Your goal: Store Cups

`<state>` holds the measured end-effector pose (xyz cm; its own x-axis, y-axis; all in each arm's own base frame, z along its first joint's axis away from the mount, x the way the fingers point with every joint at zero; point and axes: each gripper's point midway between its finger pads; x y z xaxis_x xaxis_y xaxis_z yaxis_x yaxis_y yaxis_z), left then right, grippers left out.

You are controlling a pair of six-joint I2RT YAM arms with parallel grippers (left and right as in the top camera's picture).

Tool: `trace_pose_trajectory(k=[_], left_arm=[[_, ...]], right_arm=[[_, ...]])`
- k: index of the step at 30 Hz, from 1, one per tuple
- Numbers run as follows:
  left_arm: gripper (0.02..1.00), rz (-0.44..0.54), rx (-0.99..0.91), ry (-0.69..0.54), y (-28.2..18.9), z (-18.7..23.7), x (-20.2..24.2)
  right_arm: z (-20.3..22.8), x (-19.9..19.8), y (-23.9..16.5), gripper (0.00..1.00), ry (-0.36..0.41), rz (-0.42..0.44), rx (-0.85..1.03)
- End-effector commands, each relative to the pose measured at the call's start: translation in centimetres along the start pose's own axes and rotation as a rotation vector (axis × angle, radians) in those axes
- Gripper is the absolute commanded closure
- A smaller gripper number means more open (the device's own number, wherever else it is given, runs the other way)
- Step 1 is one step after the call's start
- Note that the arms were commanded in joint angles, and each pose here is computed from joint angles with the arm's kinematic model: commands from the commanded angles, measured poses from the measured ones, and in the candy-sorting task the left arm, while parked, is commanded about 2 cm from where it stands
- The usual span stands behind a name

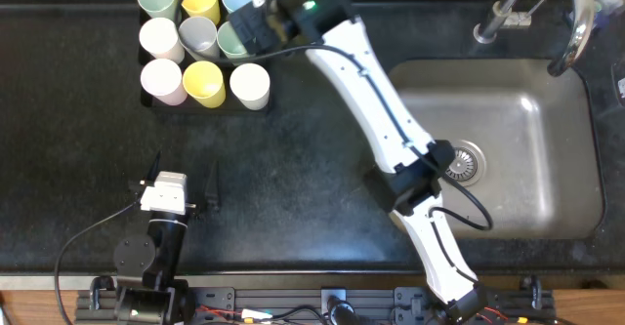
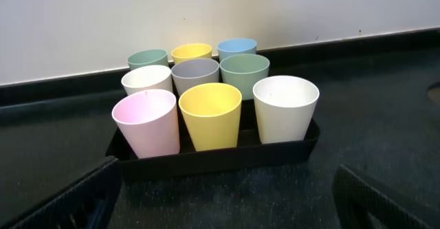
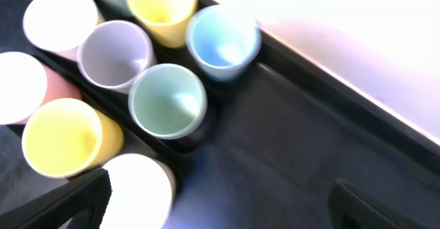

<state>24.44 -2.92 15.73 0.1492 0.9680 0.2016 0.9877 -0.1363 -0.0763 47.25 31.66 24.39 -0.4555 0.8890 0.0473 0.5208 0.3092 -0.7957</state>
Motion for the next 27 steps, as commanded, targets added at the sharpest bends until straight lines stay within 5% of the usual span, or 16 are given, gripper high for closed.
trace_pose_trajectory(k=[1, 11, 19, 22, 27], left_arm=[[0.02, 0.001, -0.002, 0.019, 0.0, 0.0, -0.1], [0.02, 0.001, -0.002, 0.019, 0.0, 0.0, -0.1], [0.02, 0.001, -0.003, 0.019, 0.0, 0.0, -0.1], [0.02, 0.001, -0.002, 0.019, 0.0, 0.0, -0.1], [0.02, 0.001, -0.002, 0.019, 0.0, 0.0, -0.1]], right_arm=[[-1.0, -4.0, -5.5, 0.003, 0.095, 0.048, -0.052], [2.4, -17.4, -15.9, 0.005, 0.359, 0.266, -0.071], [15.8, -17.5, -18.7, 0.005, 0.594, 0.315, 0.063], [18.5, -16.7, -17.4, 0.003, 0.568, 0.32, -0.026], [18.5, -18.4, -17.9, 0.003, 0.55, 0.395, -0.503]])
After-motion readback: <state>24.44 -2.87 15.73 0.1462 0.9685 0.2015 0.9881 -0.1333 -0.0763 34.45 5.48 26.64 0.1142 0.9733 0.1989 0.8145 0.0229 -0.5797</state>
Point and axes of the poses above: each gripper's point midway between its finger pads, its own y axis out along the fingers, its own x axis along the line the jaws close on, z = x × y, and after that the axes turned 7 degrees about y, right-handed
